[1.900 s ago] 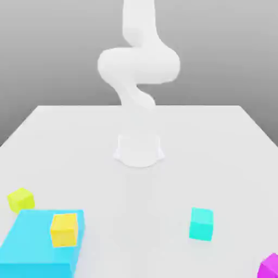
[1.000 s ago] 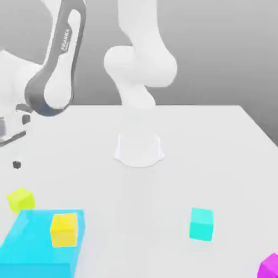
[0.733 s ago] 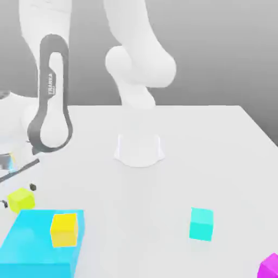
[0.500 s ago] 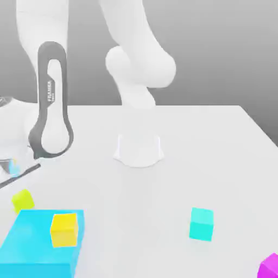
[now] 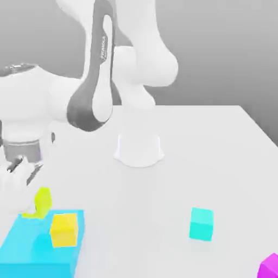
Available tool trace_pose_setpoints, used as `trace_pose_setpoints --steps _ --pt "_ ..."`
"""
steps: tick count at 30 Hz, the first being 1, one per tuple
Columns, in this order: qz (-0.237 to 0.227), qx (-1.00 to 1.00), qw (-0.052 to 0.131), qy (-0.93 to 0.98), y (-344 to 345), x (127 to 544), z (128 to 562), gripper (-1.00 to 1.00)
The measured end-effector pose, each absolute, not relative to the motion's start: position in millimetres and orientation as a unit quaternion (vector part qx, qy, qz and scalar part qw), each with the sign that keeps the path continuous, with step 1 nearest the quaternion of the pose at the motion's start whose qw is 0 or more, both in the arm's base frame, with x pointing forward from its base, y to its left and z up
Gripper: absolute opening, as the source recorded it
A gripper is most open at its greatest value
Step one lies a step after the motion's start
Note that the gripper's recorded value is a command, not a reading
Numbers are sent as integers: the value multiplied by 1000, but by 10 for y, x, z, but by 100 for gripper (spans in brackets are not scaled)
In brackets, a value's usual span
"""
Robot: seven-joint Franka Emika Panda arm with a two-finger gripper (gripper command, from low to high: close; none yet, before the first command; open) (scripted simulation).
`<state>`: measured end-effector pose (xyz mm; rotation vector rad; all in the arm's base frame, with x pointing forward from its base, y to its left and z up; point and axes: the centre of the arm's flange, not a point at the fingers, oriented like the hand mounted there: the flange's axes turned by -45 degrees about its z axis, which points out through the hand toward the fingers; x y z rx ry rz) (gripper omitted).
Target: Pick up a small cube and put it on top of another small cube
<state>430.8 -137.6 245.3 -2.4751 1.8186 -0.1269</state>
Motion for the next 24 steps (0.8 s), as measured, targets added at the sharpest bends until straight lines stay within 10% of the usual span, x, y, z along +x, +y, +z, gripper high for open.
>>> trace_pose_setpoints --steps 12,21,22,24 --pt "-27 -997 25 64 1587 3898 2674 -100" --pt "-2 -999 -1 45 1551 3640 1910 -100" --pt "-1 -999 0 45 1555 3630 1852 100" --pt "-1 -999 0 45 1555 3630 1852 100"
